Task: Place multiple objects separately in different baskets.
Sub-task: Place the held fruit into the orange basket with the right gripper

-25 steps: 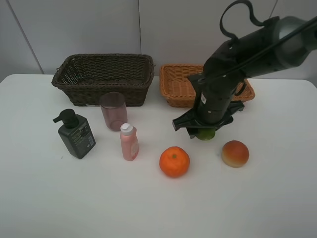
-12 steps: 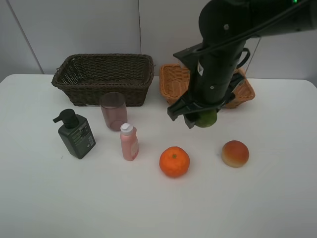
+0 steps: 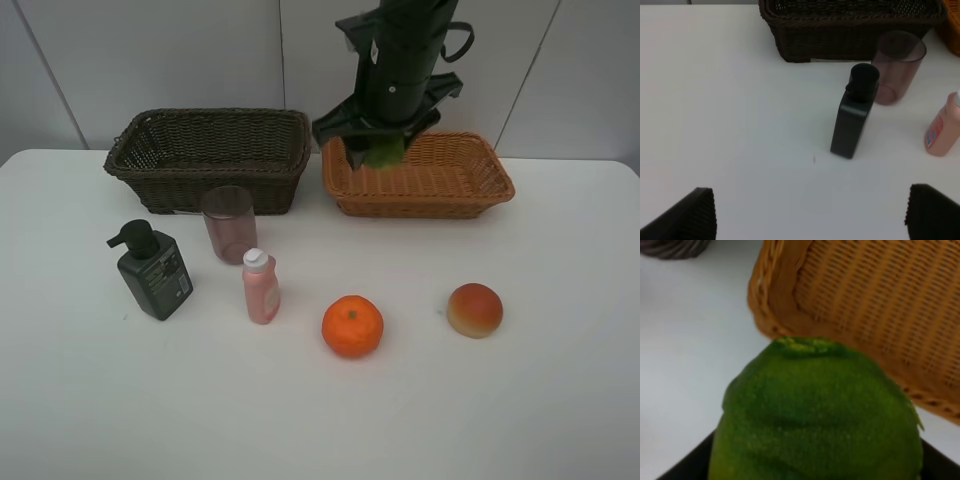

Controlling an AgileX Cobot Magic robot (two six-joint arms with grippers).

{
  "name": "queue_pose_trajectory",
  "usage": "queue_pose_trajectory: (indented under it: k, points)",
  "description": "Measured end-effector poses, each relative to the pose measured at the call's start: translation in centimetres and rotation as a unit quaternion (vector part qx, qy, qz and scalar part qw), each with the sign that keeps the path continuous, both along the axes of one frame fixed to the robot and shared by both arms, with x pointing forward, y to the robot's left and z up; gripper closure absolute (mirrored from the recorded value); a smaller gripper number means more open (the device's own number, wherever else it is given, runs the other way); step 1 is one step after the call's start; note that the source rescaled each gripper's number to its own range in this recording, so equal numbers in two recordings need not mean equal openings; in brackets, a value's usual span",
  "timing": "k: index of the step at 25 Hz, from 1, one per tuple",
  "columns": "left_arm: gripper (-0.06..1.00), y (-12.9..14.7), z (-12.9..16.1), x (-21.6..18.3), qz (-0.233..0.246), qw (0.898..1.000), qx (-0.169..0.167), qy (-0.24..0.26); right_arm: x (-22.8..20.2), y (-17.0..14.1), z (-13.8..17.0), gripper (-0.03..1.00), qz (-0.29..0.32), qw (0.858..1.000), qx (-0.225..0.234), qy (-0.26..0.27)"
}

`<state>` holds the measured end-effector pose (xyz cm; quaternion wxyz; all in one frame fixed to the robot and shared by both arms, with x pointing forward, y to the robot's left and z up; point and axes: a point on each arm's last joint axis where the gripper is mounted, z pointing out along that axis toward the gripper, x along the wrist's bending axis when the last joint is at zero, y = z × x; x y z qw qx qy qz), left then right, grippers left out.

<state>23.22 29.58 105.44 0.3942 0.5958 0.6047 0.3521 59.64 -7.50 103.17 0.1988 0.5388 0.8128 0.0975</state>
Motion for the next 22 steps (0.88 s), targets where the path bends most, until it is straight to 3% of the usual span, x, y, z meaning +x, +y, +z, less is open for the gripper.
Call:
queue_pose_trajectory:
  k: [8, 12, 18, 22]
  points:
    - [-0.03, 0.0, 0.0, 0.0, 0.000, 1.000, 0.000, 0.000, 6.6, -2.9, -4.3, 0.95, -0.033, 0.998, 0.027, -0.046]
    - [-0.03, 0.0, 0.0, 0.0, 0.000, 1.000, 0.000, 0.000, 8.4, -3.8, -6.7, 0.95, -0.039, 0.997, 0.042, -0.059]
    - [-0.03, 0.0, 0.0, 0.0, 0.000, 1.000, 0.000, 0.000, 10.5, -6.0, -9.3, 0.95, -0.093, 0.990, 0.074, -0.077]
    - [-0.03, 0.0, 0.0, 0.0, 0.000, 1.000, 0.000, 0.000, 11.1, -6.9, -10.5, 0.95, -0.107, 0.989, 0.073, -0.076]
